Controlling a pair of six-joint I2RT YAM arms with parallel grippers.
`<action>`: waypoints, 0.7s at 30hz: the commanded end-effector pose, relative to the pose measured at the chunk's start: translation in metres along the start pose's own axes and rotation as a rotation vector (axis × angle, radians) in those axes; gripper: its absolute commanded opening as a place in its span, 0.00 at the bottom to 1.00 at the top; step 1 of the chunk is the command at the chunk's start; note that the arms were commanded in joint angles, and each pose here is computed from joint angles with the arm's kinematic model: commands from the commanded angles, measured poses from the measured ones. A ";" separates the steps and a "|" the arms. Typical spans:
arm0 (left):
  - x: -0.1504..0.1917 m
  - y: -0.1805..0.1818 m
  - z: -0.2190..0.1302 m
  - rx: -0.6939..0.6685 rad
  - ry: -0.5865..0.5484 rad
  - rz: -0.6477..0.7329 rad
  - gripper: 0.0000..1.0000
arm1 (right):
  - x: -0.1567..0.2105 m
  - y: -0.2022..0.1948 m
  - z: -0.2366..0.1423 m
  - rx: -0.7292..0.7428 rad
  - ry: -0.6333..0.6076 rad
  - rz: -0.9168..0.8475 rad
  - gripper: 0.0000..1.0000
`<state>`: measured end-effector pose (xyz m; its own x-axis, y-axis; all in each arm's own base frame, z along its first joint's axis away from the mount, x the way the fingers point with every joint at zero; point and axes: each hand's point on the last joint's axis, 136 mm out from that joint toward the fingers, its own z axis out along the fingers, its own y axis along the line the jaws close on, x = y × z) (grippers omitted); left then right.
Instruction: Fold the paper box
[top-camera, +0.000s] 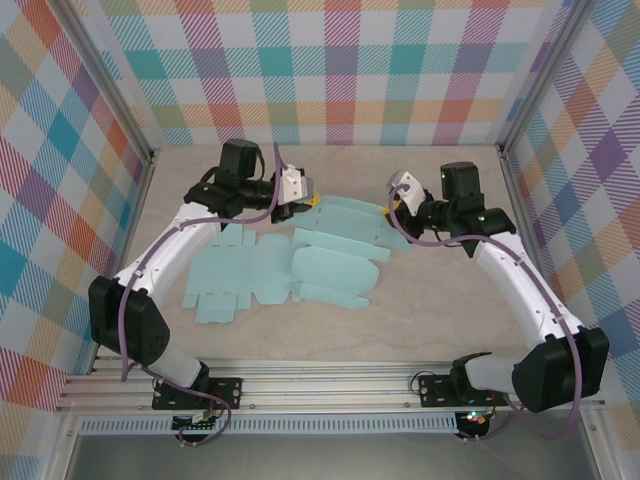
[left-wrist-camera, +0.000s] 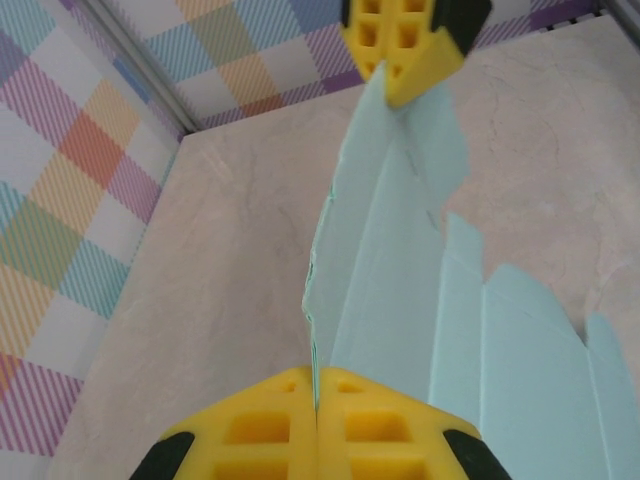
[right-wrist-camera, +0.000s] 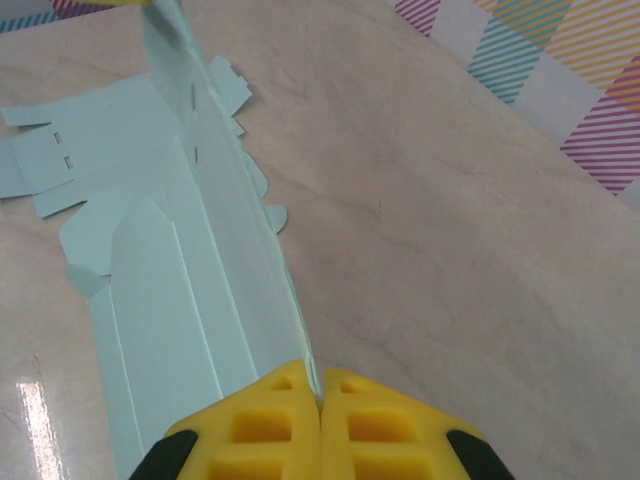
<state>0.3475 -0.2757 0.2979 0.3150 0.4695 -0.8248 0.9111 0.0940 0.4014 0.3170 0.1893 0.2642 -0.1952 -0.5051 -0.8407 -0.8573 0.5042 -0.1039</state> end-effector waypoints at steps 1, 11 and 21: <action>-0.012 0.009 -0.008 -0.016 -0.001 -0.031 0.06 | -0.011 0.005 -0.006 0.049 0.018 -0.082 0.00; -0.022 0.010 -0.023 -0.073 0.035 0.109 0.81 | -0.024 0.021 -0.006 0.084 0.054 -0.199 0.00; -0.025 -0.002 -0.002 0.010 0.087 0.198 0.72 | -0.032 0.030 -0.005 0.072 0.051 -0.230 0.00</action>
<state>0.3406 -0.2800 0.3257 0.4343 0.5307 -0.7278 0.8439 0.0429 0.5348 0.2995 0.2164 0.2733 -0.0692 -0.6466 -0.7597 -0.8546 0.4313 -0.2892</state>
